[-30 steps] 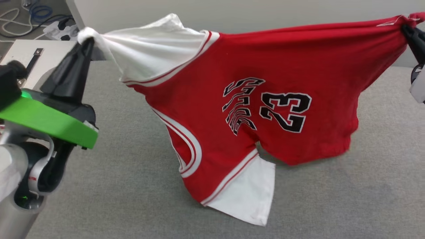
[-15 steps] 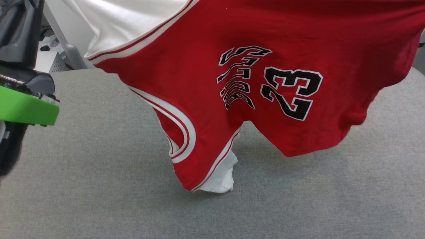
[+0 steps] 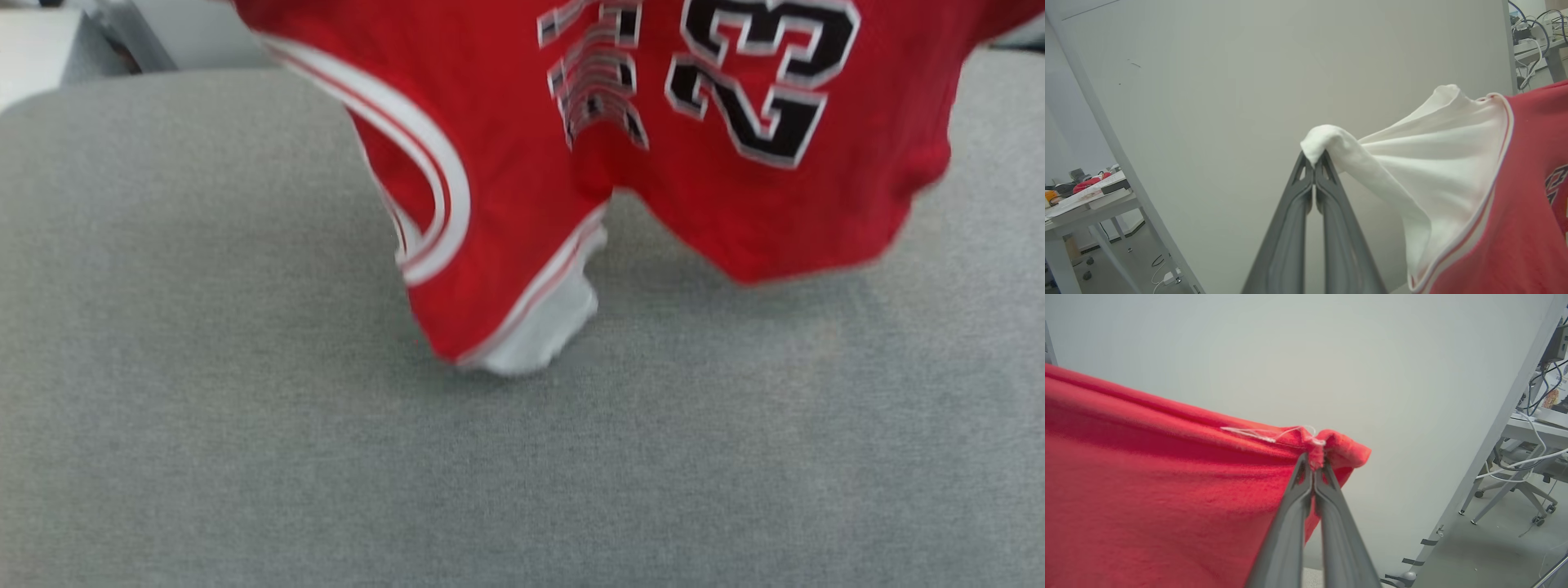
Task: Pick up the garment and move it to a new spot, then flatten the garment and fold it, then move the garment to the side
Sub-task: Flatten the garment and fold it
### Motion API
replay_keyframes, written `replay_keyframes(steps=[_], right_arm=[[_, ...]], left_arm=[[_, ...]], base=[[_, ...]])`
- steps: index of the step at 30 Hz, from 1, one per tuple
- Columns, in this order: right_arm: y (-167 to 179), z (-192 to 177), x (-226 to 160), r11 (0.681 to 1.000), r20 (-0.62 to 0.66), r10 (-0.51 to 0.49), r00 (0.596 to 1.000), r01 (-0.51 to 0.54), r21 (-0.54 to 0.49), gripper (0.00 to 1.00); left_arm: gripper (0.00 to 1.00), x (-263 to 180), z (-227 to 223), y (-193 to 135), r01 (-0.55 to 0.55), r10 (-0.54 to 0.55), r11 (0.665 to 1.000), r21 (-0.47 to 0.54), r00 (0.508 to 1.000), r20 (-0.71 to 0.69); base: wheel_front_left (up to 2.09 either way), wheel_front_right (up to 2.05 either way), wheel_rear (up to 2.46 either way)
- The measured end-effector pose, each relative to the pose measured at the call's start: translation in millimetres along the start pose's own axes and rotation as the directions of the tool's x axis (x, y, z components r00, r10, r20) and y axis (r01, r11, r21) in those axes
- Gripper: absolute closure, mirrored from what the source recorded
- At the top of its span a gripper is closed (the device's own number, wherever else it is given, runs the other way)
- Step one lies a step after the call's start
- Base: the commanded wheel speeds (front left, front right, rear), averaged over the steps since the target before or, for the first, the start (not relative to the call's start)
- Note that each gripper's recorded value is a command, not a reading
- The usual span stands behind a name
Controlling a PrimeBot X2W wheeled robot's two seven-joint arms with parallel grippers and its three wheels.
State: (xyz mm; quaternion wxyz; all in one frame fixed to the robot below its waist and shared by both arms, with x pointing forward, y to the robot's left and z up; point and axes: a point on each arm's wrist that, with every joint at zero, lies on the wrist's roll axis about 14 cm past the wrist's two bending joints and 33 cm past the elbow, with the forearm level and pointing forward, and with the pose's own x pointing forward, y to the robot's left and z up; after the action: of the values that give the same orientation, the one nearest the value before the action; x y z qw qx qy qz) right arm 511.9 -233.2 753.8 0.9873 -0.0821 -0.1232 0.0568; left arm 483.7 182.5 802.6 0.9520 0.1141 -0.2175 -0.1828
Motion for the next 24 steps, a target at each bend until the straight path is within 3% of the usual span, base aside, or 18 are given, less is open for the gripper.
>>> replay_keyframes(steps=[8,17,24], right_arm=[[-5,-16,76,0.997,0.087,-0.019,0.996,0.025,-0.068,1.00],[2,-54,157,0.995,0.131,-0.045,0.990,0.055,-0.078,1.00],[12,-114,194,0.994,0.092,-0.057,0.994,0.066,-0.091,1.00]], left_arm=[[1.00,72,-49,36,-0.036,0.037,0.999,0.025,0.999,-0.037],[1.00,153,-65,79,-0.172,0.164,0.984,0.055,0.978,0.132],[1.00,177,-129,80,-0.183,0.168,0.978,0.102,0.976,0.143]], base=[[0.00,0.00,0.00],[0.00,0.00,0.00],[0.00,0.00,0.00]])
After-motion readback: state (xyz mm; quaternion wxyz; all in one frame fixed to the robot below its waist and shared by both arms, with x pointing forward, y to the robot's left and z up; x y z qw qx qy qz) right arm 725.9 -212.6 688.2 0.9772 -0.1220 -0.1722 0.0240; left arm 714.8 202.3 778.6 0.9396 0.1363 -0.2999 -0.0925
